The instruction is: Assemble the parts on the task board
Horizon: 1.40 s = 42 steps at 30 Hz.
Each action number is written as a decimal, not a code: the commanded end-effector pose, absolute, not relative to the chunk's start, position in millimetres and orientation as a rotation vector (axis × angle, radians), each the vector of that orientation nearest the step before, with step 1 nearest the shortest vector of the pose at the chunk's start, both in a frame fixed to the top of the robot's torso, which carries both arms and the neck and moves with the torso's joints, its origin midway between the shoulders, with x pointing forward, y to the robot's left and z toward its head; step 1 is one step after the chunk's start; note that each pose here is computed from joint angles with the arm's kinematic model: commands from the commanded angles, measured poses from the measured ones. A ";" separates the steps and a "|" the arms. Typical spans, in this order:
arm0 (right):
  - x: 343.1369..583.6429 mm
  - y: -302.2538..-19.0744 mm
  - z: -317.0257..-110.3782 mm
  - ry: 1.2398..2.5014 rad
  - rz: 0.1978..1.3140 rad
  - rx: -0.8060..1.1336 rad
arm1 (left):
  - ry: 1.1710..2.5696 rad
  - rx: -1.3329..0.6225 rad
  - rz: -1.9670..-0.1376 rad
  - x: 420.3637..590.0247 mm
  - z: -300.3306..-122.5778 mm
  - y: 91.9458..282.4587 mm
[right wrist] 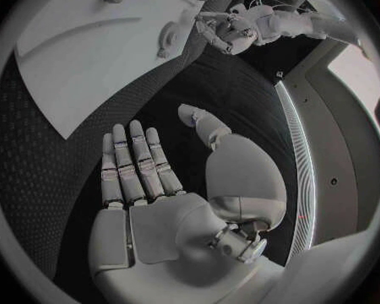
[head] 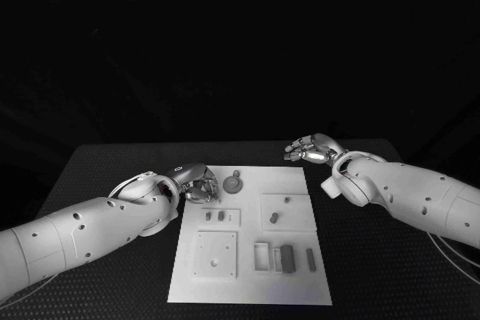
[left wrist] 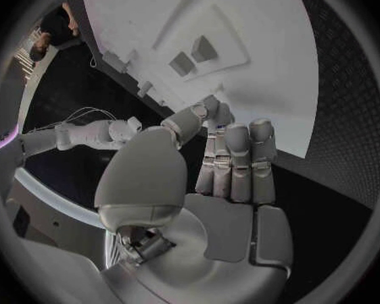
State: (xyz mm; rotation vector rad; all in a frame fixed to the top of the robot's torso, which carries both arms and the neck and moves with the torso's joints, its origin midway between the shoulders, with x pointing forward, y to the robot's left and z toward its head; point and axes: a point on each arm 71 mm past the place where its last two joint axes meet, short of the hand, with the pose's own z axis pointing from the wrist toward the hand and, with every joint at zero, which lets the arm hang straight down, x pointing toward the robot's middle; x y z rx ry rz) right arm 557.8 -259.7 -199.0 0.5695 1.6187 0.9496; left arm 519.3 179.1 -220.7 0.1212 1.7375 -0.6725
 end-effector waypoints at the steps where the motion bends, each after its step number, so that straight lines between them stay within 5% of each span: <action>1: 557.6 -258.8 -198.5 1.616 0.957 0.561 | 1.749 0.122 -0.682 518.6 -221.8 176.6; 42: 557.2 -259.6 -198.3 1.615 0.957 0.561 | 1.783 0.126 -0.676 518.9 -232.7 172.0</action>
